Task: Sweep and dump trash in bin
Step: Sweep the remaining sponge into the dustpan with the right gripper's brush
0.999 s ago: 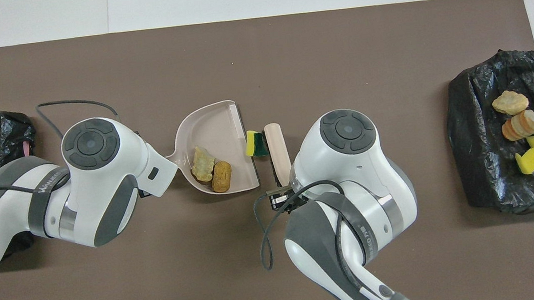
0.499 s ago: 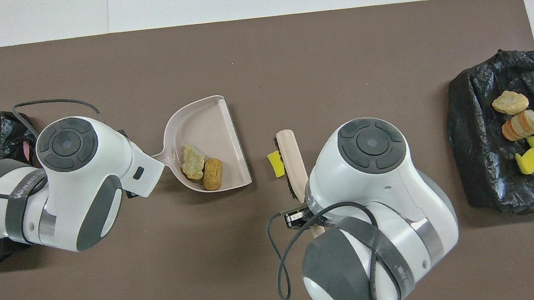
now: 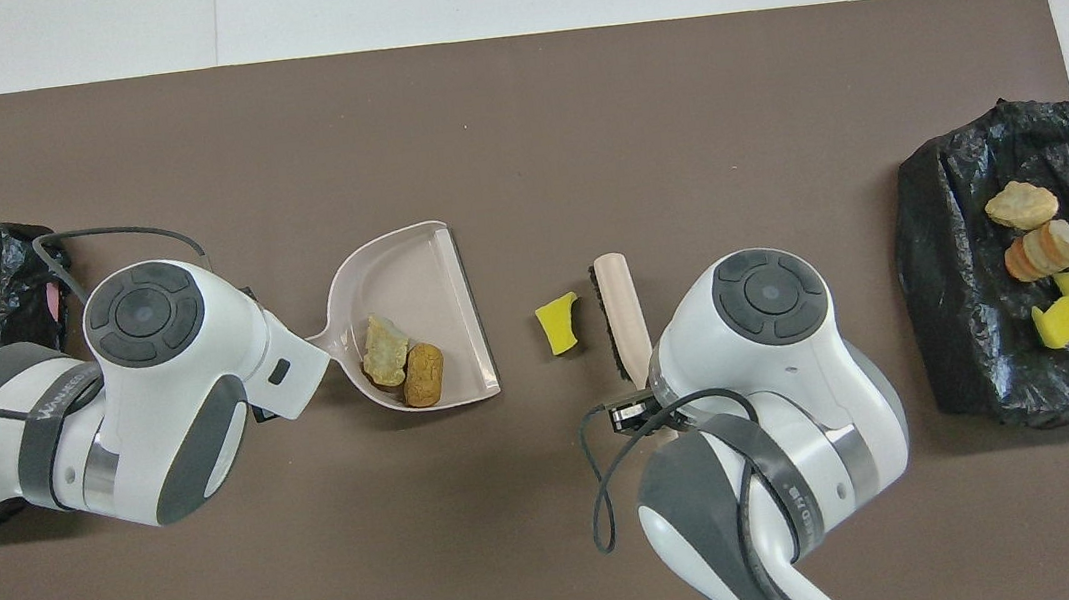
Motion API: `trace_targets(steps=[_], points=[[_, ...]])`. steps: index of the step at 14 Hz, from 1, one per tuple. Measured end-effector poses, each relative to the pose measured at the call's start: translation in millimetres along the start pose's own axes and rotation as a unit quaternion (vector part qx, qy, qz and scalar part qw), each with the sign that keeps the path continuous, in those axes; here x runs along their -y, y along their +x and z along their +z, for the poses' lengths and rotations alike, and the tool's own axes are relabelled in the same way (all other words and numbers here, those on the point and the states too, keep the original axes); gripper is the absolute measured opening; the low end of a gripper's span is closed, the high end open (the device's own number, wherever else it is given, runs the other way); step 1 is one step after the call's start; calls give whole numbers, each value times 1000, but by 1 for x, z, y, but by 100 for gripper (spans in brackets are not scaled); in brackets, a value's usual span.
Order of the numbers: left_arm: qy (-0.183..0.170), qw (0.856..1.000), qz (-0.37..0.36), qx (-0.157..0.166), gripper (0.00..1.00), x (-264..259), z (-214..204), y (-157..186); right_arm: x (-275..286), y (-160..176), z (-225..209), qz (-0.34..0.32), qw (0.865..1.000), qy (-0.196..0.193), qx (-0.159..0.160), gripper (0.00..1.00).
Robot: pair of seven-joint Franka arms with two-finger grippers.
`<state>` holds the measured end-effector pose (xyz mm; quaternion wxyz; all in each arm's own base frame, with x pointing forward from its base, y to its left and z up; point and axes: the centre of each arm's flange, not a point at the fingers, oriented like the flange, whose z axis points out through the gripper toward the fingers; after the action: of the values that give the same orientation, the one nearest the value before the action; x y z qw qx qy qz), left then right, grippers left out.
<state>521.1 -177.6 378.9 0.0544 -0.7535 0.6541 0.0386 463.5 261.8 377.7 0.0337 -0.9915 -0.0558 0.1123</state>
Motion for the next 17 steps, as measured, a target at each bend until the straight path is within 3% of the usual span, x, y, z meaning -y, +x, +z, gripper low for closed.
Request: trace_targets(steps=[6,12,17], points=[[-4,1000,1,2,33,-6,3,-2,53,-7,41,-36,999,2,-13,26],[-4,1000,1,2,33,-6,4,-2,116,-17,32,-4,989,150,-2,26],[-2,1000,1,1,33,-6,2,-2,102,-9,18,-8,989,148,15,26]])
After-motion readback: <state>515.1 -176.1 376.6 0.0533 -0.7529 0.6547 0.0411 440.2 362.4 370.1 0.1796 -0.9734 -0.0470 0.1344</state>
